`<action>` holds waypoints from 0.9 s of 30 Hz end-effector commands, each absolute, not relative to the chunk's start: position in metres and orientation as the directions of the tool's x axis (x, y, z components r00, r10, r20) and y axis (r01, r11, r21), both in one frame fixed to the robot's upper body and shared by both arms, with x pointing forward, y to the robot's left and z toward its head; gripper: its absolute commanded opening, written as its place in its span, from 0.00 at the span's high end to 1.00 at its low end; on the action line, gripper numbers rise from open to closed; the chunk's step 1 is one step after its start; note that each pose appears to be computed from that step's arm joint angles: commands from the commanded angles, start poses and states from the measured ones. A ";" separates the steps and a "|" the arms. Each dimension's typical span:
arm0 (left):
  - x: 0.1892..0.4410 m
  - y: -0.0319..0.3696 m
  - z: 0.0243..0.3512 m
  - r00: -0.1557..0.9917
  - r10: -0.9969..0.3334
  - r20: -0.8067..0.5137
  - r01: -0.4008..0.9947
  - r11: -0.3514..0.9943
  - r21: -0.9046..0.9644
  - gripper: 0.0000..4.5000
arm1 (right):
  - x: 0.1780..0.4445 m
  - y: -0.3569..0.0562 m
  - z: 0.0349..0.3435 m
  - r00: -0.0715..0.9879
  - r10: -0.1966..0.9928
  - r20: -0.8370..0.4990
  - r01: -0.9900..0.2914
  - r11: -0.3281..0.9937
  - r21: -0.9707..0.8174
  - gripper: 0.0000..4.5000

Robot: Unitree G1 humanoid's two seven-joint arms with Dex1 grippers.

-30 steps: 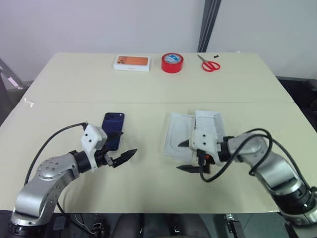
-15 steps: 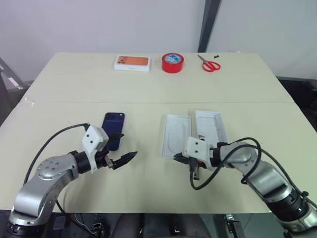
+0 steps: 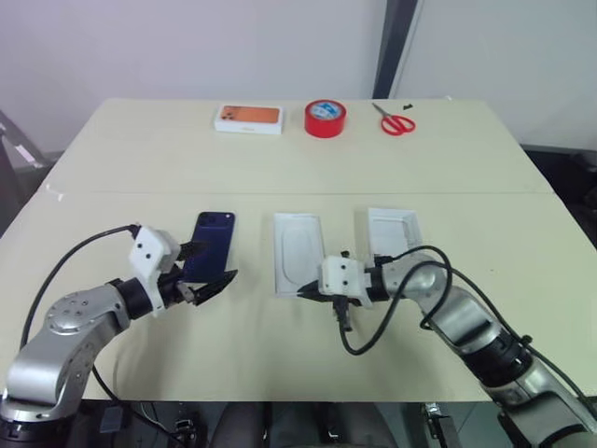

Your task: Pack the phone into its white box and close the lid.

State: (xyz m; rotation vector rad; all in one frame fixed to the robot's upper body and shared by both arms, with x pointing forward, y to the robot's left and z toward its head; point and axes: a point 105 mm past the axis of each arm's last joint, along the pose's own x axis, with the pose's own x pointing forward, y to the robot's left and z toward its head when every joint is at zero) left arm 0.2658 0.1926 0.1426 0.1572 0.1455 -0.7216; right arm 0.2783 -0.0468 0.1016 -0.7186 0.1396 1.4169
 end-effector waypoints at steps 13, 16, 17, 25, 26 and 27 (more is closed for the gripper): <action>0.282 0.238 0.151 0.899 -0.416 -0.134 0.417 0.909 -0.027 0.00 | 0.305 -0.027 0.170 0.262 0.917 -0.302 -0.928 0.153 -0.340 0.22; 0.297 0.266 0.140 0.945 -0.254 -0.208 0.234 0.965 -0.117 0.00 | 0.323 -0.015 0.176 0.365 0.874 -0.320 -0.911 0.264 -0.317 0.46; 0.300 0.271 0.140 0.951 -0.224 -0.215 0.192 0.969 -0.158 0.00 | 0.327 -0.011 0.176 0.388 0.859 -0.333 -0.901 0.279 -0.331 0.56; 0.327 0.264 0.121 0.887 -0.209 -0.412 0.082 0.949 -0.306 0.00 | 0.336 0.024 0.159 0.462 0.790 -0.403 -0.837 0.237 -0.494 0.99; 0.329 0.262 0.122 0.884 -0.219 -0.412 0.083 0.942 -0.324 0.00 | 0.337 0.027 0.157 0.465 0.786 -0.408 -0.831 0.228 -0.507 0.99; 0.332 0.258 0.121 0.874 -0.242 -0.422 0.087 0.932 -0.353 0.00 | 0.338 0.030 0.153 0.471 0.777 -0.418 -0.823 0.218 -0.524 0.99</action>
